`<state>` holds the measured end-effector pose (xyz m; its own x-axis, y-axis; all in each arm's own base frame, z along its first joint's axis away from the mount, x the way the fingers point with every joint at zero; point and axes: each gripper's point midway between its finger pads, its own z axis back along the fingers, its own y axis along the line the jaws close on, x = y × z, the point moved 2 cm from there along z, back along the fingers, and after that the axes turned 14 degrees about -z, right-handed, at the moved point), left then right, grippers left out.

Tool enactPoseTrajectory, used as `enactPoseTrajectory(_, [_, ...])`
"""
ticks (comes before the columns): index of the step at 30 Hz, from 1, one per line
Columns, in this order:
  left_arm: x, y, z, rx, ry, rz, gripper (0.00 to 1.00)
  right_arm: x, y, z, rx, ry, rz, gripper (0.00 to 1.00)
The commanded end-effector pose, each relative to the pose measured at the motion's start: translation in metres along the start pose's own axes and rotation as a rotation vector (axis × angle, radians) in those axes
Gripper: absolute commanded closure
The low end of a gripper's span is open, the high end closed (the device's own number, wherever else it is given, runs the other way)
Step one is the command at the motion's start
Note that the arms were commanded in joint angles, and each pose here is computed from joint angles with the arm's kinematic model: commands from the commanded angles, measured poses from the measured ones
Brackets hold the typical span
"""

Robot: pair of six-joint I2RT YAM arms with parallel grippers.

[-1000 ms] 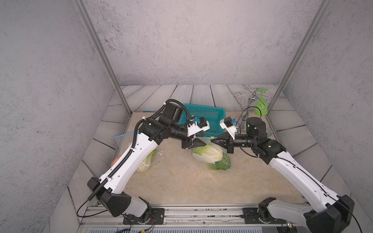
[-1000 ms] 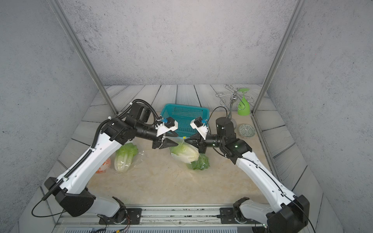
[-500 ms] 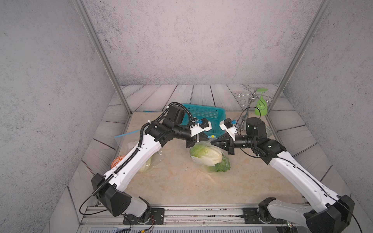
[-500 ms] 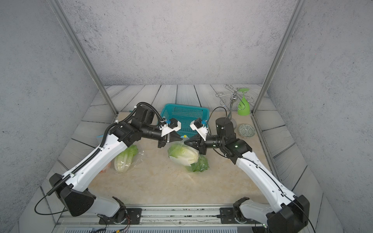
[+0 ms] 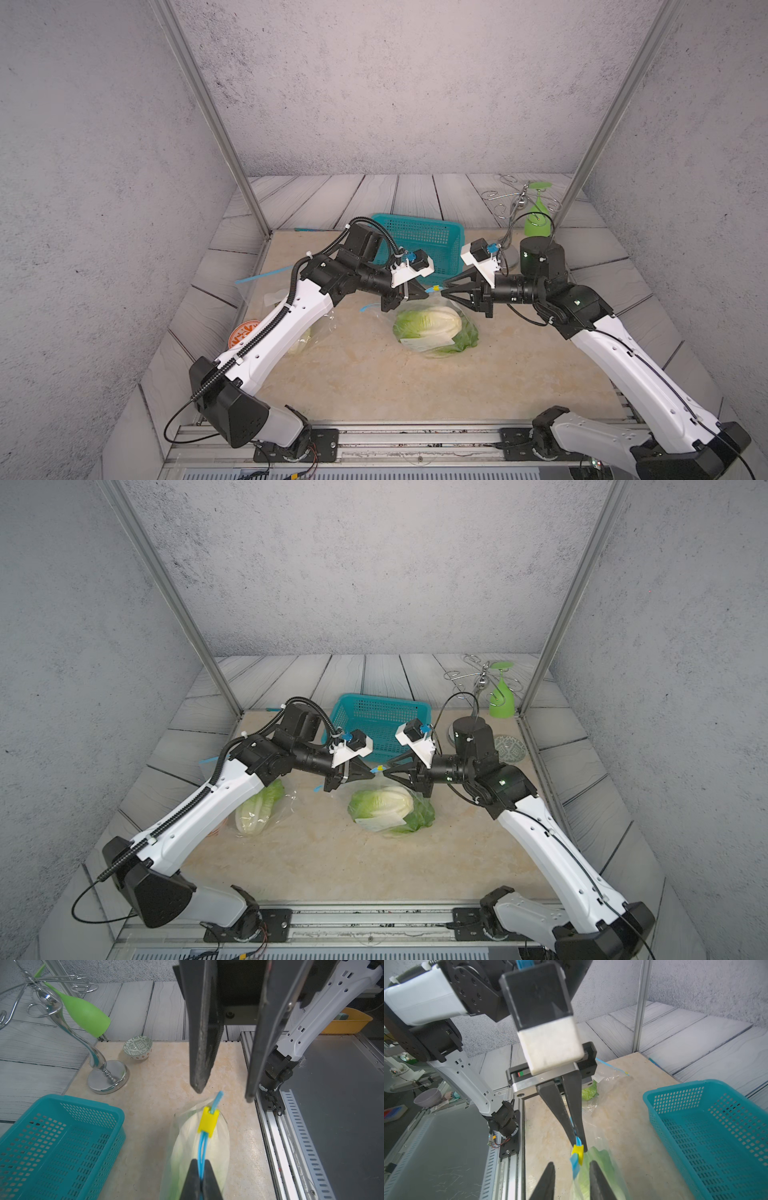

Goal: Put the chinese cabbages into a zipper bag and zip it
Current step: Zip the zipper on the zipper food storage bag.

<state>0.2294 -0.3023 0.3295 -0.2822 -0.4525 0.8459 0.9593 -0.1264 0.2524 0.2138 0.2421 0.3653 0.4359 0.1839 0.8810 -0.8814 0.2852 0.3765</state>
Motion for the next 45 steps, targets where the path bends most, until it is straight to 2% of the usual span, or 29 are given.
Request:
enactPoseTrajectory(1, [0.004, -0.004, 0.006, -0.009, -0.016, -0.014, 1.0, -0.003, -0.004, -0.004, -0.001, 0.034, -0.023, 0.74])
enactPoseTrajectory(5, [0.004, -0.005, 0.007, -0.013, -0.016, -0.012, 1.0, -0.005, -0.008, -0.005, -0.009, 0.038, -0.027, 0.74])
enactPoseTrajectory(10, [0.003, -0.005, 0.005, -0.018, -0.012, -0.006, 1.0, 0.001, -0.004, -0.006, 0.015, 0.02, -0.031, 0.86])
enactPoseTrajectory(16, [0.004, -0.005, 0.005, -0.022, -0.012, -0.006, 1.0, 0.001, -0.006, -0.007, 0.008, 0.019, -0.036, 0.8])
enactPoseTrajectory(21, [0.004, -0.006, 0.004, -0.027, -0.013, -0.005, 1.0, 0.003, -0.006, -0.008, 0.013, 0.017, -0.035, 0.83])
enactPoseTrajectory(25, [0.004, -0.005, 0.004, -0.025, -0.013, -0.006, 1.0, 0.001, -0.006, -0.01, 0.024, 0.026, -0.043, 0.89])
enactPoseTrajectory(28, [0.005, -0.005, 0.005, -0.021, -0.018, -0.001, 1.0, 0.001, -0.005, -0.01, 0.033, 0.026, -0.04, 1.0])
enactPoseTrajectory(30, [0.007, -0.005, 0.006, -0.021, -0.028, 0.01, 1.0, 0.0, -0.003, -0.009, 0.039, 0.028, -0.033, 1.0])
enactPoseTrajectory(31, [0.009, -0.006, 0.007, -0.019, -0.035, 0.015, 0.99, 0.0, -0.003, -0.009, 0.04, 0.03, -0.03, 1.0])
enactPoseTrajectory(34, [0.019, -0.006, 0.013, -0.016, -0.087, 0.026, 0.78, -0.002, -0.002, -0.009, 0.05, 0.034, -0.028, 1.0])
enactPoseTrajectory(36, [0.03, -0.004, 0.016, -0.024, -0.13, 0.028, 0.7, -0.003, -0.001, -0.009, 0.056, 0.038, -0.029, 1.0])
enactPoseTrajectory(40, [0.04, -0.002, 0.014, -0.066, -0.17, 0.038, 0.68, -0.002, 0.0, -0.009, 0.06, 0.035, -0.025, 1.0])
enactPoseTrajectory(45, [0.037, -0.003, 0.008, -0.08, -0.151, 0.037, 0.71, -0.003, 0.0, -0.01, 0.06, 0.038, -0.027, 1.0])
